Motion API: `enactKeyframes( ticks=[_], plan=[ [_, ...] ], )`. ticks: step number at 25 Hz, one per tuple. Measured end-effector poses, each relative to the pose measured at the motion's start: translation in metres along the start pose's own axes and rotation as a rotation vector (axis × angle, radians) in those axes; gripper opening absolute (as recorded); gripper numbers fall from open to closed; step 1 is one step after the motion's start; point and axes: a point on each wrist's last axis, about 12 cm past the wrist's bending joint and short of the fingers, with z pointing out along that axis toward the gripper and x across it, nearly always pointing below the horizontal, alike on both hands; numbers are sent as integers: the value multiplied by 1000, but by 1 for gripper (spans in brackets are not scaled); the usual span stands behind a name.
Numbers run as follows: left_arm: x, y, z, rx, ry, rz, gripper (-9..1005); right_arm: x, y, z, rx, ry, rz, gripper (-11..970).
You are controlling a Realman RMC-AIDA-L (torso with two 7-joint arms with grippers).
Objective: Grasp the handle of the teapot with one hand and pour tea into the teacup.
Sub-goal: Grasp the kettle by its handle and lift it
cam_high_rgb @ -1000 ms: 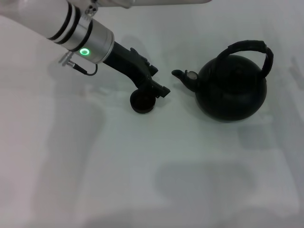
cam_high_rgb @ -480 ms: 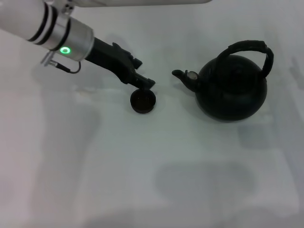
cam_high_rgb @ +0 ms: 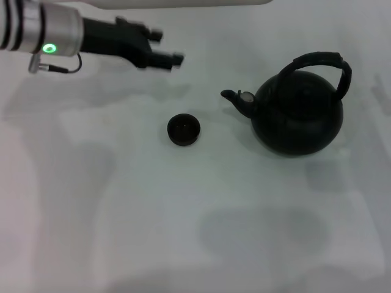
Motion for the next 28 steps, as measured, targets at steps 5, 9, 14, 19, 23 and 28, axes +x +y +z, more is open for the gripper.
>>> enactKeyframes(
  ticks=[5, 9, 14, 19, 23, 28],
  plan=[
    [25, 3, -20, -101, -265, -24, 777, -1, 0, 0, 1, -8, 0, 875],
    [52, -3, -34, -199, -469, -48, 776, -3, 0, 0, -3, -25, 1, 875],
    [79, -8, -47, -313, -565, -75, 776, -8, 0, -1, -10, -71, 63, 874],
    [103, -22, -47, -465, -705, -94, 775, -12, -8, -9, 6, -107, 250, 875],
    [113, -27, -44, -544, -742, -145, 776, -7, -12, -14, -31, -60, 272, 875],
    [122, -39, -36, -692, -778, -140, 777, -1, 0, -25, -163, -6, 244, 874]
  ],
)
